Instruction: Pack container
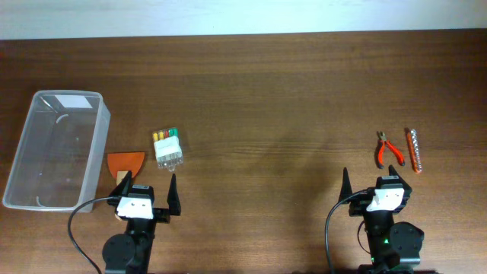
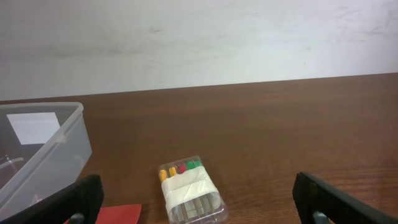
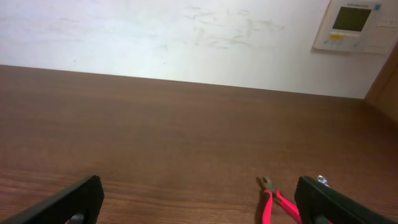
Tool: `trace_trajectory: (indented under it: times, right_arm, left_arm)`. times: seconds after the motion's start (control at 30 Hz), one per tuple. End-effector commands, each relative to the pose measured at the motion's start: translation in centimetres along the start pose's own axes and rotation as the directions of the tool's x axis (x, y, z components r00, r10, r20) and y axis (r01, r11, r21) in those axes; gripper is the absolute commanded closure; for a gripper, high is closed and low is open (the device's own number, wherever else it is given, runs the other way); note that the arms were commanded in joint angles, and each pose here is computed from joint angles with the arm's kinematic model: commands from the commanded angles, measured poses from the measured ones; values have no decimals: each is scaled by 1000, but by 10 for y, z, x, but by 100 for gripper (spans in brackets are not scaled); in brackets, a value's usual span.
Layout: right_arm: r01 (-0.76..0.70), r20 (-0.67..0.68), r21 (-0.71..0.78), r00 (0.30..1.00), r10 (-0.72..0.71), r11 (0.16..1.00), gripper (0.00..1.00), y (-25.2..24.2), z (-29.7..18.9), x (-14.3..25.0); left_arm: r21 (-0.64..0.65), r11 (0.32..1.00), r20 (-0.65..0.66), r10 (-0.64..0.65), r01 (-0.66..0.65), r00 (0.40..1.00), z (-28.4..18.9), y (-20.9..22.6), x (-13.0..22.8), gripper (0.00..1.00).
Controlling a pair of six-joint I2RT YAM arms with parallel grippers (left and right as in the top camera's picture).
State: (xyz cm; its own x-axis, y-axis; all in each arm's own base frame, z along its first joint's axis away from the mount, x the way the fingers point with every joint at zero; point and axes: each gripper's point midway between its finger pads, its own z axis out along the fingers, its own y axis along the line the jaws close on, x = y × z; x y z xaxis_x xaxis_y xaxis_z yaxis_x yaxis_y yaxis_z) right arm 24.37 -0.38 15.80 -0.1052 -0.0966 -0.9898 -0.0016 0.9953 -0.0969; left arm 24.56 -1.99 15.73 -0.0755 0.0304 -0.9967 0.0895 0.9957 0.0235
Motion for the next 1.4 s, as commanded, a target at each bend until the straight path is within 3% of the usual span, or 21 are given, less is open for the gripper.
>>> trace_trajectory:
  times: [0.0,1.37]
  right_arm:
    - [-10,-4,5,1000,10,1000,1,0,1,3]
    - [-10,-4,23,1000,10,1000,1,-3,0,3]
  left_arm:
    - [18,1000,1,-10,10,1000,0,-3,0,1]
    - [-4,1000,27,-15,15,1000,-1,1,-6,1]
